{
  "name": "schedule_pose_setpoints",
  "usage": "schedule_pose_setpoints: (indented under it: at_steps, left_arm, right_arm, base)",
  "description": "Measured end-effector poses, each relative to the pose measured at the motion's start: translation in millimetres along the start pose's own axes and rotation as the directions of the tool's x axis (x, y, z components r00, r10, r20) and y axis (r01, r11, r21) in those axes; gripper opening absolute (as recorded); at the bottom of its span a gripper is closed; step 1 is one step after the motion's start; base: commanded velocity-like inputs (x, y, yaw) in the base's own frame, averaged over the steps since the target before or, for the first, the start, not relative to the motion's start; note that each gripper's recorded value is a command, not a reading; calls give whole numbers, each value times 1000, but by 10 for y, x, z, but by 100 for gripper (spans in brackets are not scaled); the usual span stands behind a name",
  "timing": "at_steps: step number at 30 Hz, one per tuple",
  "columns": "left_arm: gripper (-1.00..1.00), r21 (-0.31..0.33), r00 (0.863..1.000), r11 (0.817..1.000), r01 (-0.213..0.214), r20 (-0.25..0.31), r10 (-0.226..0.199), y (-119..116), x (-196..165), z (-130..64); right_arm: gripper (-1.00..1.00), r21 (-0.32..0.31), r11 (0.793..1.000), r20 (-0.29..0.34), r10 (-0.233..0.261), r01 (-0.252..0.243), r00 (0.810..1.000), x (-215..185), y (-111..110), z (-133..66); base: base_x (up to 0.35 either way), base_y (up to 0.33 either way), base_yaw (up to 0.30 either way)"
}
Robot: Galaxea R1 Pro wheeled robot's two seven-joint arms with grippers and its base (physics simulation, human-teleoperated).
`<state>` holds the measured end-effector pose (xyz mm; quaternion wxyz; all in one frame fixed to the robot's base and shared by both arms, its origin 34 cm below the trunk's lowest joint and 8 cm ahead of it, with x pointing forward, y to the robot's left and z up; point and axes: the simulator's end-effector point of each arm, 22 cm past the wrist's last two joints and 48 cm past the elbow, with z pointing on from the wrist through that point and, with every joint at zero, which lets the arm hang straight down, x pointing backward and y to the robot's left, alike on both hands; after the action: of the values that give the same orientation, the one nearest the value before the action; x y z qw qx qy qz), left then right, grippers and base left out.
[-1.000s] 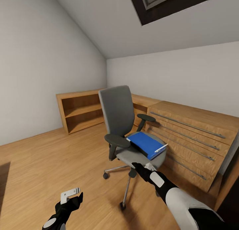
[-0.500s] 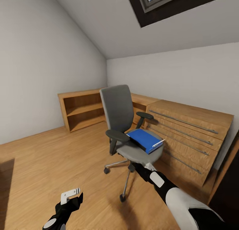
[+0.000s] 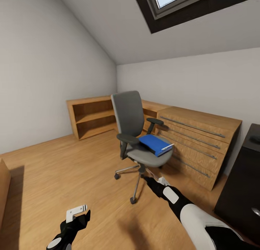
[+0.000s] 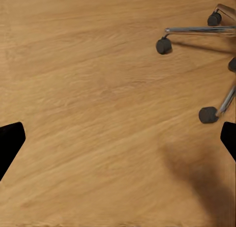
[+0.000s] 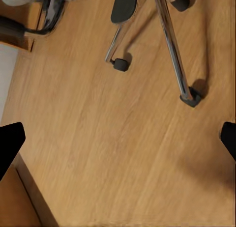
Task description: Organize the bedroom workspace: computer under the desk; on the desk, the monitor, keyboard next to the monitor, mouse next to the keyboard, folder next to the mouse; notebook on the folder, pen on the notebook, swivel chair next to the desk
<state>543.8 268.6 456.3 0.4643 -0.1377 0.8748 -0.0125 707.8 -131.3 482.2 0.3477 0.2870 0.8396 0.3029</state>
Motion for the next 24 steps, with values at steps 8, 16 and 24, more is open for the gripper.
schedule_pose_setpoints:
  at_steps: [8,16,24]
  left_arm:
    - [100,2,1000,1000,-1,-2,1,-11,7,-1]
    - [100,21,998,1000,-15,58,14,-129,-81,-4]
    - [100,23,997,999,-41,-60,43,-164,603,13]
  right_arm:
    - [100,18,999,44,-36,35,998,-81,-23,0]
    - [100,128,986,120,-124,108,985,-203,-275,-30]
    - [100,278,881,175,-439,384,881,20,-882,-281]
  base:
    - [-219,0,0]
    - [-35,0,0]
    - [-2,0,0]
